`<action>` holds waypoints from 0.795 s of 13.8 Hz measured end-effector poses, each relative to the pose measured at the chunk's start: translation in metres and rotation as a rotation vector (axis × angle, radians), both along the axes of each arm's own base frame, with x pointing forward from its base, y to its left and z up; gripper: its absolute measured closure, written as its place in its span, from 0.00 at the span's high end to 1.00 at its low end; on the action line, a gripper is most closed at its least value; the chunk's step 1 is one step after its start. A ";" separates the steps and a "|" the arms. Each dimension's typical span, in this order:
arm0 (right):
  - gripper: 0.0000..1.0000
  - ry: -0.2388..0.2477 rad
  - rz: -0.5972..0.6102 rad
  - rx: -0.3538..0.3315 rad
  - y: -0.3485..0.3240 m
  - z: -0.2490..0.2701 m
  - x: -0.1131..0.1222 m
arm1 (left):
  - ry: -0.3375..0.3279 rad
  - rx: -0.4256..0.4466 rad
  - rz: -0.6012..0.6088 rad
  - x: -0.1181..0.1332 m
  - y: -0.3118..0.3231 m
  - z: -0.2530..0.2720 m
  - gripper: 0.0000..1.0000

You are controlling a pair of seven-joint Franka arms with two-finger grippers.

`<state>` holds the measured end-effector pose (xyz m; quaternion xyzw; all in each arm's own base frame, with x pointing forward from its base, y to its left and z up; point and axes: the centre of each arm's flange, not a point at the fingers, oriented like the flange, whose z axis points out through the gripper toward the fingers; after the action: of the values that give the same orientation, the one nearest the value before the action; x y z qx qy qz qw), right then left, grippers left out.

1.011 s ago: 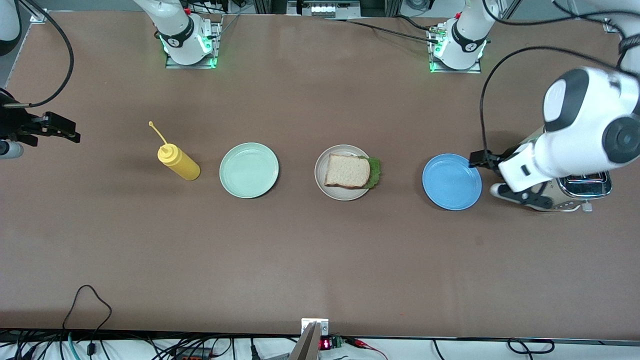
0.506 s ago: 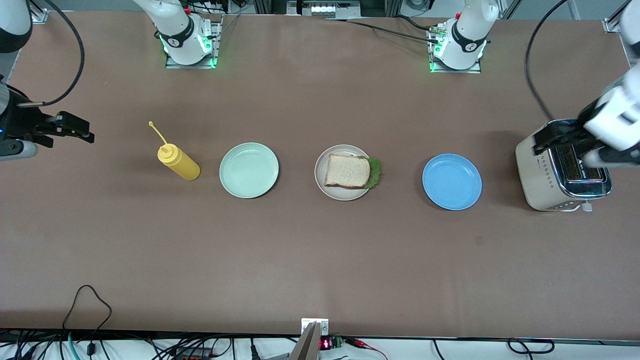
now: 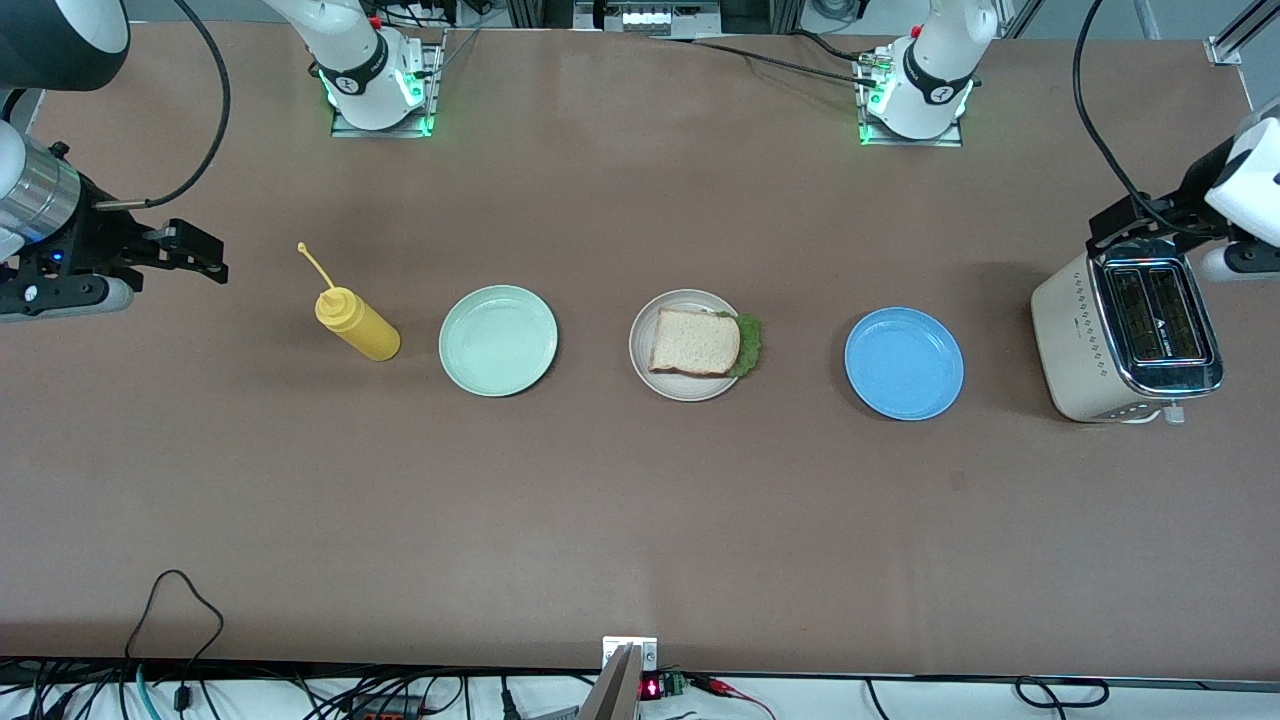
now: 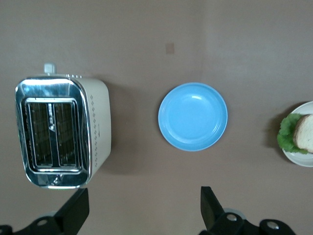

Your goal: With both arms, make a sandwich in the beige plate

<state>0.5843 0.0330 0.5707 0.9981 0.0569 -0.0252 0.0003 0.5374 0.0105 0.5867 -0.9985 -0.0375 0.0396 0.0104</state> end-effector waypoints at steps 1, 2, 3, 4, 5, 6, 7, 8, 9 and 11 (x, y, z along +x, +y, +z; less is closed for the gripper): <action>1.00 0.000 -0.001 0.000 -0.001 0.000 0.000 | 0.002 0.000 0.002 -0.004 0.001 -0.001 1.00; 1.00 0.000 -0.003 0.000 -0.001 0.000 0.000 | -0.004 0.000 -0.001 -0.007 0.002 0.000 1.00; 1.00 0.000 -0.004 -0.001 -0.002 0.000 0.000 | -0.016 -0.001 -0.003 -0.008 0.004 0.003 1.00; 1.00 0.000 -0.005 -0.001 -0.003 0.000 0.000 | -0.029 -0.013 -0.006 -0.009 0.008 0.005 1.00; 1.00 0.000 -0.006 -0.001 -0.003 0.000 0.000 | -0.035 -0.029 -0.003 -0.009 0.012 0.005 1.00; 1.00 0.000 -0.006 -0.001 -0.003 0.000 0.000 | -0.038 -0.038 -0.001 -0.010 0.014 0.005 1.00; 1.00 0.000 -0.007 -0.001 -0.003 0.000 0.000 | -0.036 -0.040 0.001 -0.010 0.014 0.004 1.00; 1.00 0.000 -0.009 -0.001 -0.004 0.000 0.000 | -0.033 -0.041 0.000 -0.010 0.011 0.002 1.00; 1.00 0.000 -0.011 -0.001 -0.005 0.000 0.000 | -0.032 -0.040 -0.002 -0.010 0.006 -0.001 1.00; 1.00 0.000 -0.013 -0.001 -0.006 0.000 0.000 | -0.037 -0.039 -0.012 -0.009 -0.003 -0.008 1.00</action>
<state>0.5846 0.0266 0.5708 0.9984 0.0502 -0.0251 0.0008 0.5283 0.0074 0.5792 -0.9993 -0.0308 0.0215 -0.0093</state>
